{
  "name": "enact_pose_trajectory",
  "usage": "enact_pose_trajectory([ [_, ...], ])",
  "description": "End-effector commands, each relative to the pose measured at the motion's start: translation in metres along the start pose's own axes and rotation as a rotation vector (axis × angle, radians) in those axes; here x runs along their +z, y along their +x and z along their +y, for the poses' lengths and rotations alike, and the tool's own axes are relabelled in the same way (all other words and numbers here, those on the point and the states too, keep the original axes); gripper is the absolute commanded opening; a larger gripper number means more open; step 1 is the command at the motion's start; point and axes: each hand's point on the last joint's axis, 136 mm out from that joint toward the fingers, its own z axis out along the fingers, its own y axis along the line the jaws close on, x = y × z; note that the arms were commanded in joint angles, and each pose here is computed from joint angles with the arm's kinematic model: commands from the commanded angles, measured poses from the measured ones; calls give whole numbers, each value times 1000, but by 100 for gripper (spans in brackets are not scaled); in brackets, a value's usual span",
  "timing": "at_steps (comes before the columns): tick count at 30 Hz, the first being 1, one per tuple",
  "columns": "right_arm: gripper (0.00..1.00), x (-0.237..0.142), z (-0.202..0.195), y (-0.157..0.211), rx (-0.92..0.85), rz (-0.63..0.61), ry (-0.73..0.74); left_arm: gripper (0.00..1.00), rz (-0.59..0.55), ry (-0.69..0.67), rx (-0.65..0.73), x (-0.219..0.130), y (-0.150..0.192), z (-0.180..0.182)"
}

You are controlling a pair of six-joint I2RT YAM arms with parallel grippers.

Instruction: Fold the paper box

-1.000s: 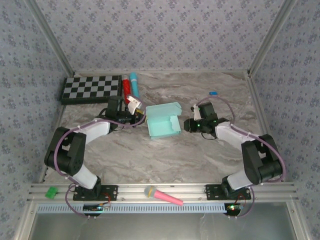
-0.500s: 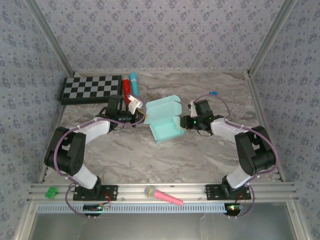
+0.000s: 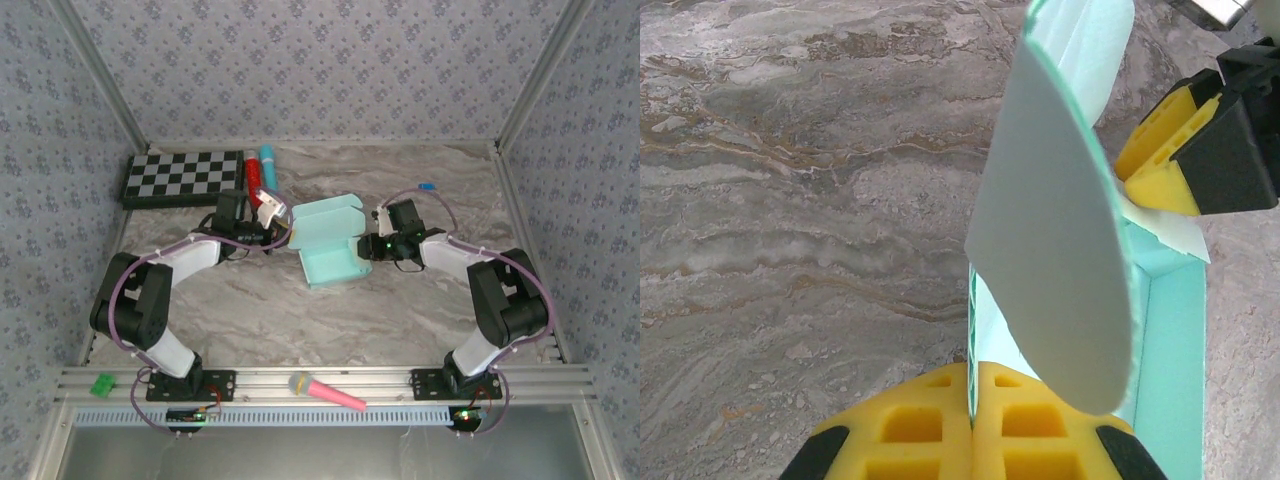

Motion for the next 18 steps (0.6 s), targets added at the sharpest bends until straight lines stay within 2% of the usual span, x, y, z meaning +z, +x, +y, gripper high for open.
enact_pose_trajectory([
  [1,39,-1,2,13,-3,55,-14,1,-6,-5,4,-2,-7,1],
  [10,42,5,6,29,22,94,-18,0,-7,-22,-23,-4,-2,3],
  [18,42,3,11,22,84,51,-38,0,-12,-50,-48,-8,1,4],
])
